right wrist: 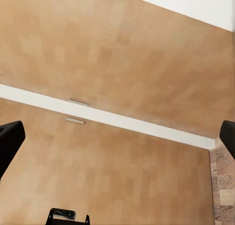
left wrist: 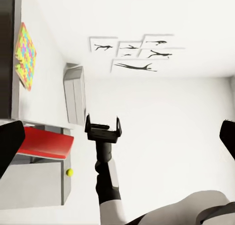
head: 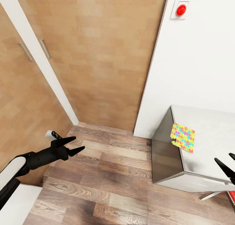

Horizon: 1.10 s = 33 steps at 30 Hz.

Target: Put all the toys in the child's room - the three board games (two on the bed and one on the table), the two jigsaw puzzles on the table, and the tennis ball on the table - inside the toy box on the table in the child's room.

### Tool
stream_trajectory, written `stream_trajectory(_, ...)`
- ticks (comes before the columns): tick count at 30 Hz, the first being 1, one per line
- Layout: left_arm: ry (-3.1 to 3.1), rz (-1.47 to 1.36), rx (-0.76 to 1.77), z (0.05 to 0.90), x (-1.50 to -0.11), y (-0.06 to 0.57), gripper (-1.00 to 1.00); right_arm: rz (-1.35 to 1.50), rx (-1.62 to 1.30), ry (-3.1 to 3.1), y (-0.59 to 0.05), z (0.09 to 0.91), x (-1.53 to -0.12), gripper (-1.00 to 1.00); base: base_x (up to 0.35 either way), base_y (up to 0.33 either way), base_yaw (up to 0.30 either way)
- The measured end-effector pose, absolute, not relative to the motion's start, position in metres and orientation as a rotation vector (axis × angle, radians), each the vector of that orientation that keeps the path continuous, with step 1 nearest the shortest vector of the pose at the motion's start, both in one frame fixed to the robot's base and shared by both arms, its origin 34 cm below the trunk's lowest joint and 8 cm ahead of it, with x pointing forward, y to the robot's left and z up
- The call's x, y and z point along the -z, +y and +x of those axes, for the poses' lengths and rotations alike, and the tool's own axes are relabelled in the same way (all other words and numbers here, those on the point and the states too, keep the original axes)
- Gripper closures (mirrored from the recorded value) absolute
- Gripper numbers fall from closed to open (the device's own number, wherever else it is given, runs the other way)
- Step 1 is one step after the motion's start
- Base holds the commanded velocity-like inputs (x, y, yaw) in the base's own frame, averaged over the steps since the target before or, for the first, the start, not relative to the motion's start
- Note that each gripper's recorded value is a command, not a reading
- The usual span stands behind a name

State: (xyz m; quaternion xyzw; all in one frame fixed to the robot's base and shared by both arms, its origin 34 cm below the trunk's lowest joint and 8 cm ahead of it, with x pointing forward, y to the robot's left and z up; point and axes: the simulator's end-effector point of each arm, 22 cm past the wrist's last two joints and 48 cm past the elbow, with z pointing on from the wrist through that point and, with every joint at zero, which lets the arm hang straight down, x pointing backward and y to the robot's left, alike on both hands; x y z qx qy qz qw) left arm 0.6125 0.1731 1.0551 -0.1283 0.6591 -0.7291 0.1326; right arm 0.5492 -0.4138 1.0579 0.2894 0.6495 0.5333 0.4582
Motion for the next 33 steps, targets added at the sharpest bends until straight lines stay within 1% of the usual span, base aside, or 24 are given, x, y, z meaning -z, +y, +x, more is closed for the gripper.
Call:
stream_trajectory(5,1.907,-0.363,2.116,0.612,-1.059,0.173,-1.0,0.705,-1.319,1.592,-0.413,0.549,-1.062,-1.0,0.0,0.0,-0.162)
stream_trajectory(11,1.896,-0.351,2.121,0.611,-1.065,0.173,-1.0,0.693,-1.33,1.58,-0.411,0.548,-1.067,-1.0,0.0,0.0,-0.083)
stream_trajectory(33,1.882,-0.313,2.111,0.608,-1.081,0.172,-1.0,0.662,-1.34,1.549,-0.41,0.546,-1.083,-1.0,0.0,0.0,-0.005)
